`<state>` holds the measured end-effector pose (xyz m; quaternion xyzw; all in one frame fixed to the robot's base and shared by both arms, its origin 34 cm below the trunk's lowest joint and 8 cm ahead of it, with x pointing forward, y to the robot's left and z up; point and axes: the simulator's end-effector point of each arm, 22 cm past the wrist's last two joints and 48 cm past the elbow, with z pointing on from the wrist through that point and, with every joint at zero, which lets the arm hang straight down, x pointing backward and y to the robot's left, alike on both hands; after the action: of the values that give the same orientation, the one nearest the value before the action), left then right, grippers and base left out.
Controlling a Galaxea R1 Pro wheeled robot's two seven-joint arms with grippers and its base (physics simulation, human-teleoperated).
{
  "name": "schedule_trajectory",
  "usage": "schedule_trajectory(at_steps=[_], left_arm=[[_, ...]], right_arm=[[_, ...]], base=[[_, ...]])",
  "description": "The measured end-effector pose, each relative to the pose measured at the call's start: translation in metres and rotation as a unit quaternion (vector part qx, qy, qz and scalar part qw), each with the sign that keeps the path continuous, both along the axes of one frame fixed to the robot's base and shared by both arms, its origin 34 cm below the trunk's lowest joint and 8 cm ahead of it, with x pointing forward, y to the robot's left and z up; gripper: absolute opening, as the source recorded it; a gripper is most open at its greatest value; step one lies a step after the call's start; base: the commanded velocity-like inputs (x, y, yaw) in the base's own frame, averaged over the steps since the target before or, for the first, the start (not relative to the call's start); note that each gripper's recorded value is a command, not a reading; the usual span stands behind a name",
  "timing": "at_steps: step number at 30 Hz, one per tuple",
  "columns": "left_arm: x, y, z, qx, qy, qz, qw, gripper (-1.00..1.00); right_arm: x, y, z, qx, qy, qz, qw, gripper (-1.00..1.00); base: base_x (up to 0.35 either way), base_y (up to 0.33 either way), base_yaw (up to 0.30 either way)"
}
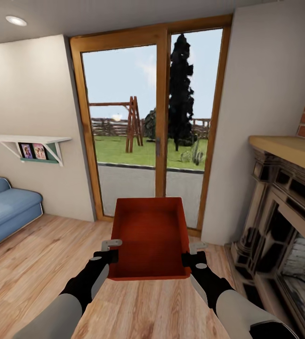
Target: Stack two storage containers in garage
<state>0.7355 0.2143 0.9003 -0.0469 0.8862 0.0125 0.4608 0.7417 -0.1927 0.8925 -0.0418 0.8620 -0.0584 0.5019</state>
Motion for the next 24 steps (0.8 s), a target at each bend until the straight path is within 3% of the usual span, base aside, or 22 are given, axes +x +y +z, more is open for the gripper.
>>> schedule_trajectory(at_steps=[6,24], left_arm=[[0.0,-0.0001,0.0008,0.0,-0.001,0.0,1.0,-1.0],[0.0003,0.0004,0.0012,0.0,-0.001,0.0,1.0,-1.0]], right_arm=[[0.0001,-0.0002,0.0008,0.0,-0.001,0.0,1.0,-1.0],[0.0003,0.0003,0.0012,0.0,-0.001,0.0,1.0,-1.0]], base=[[0.0,0.0,0.054],[0.0,0.0,0.258]])
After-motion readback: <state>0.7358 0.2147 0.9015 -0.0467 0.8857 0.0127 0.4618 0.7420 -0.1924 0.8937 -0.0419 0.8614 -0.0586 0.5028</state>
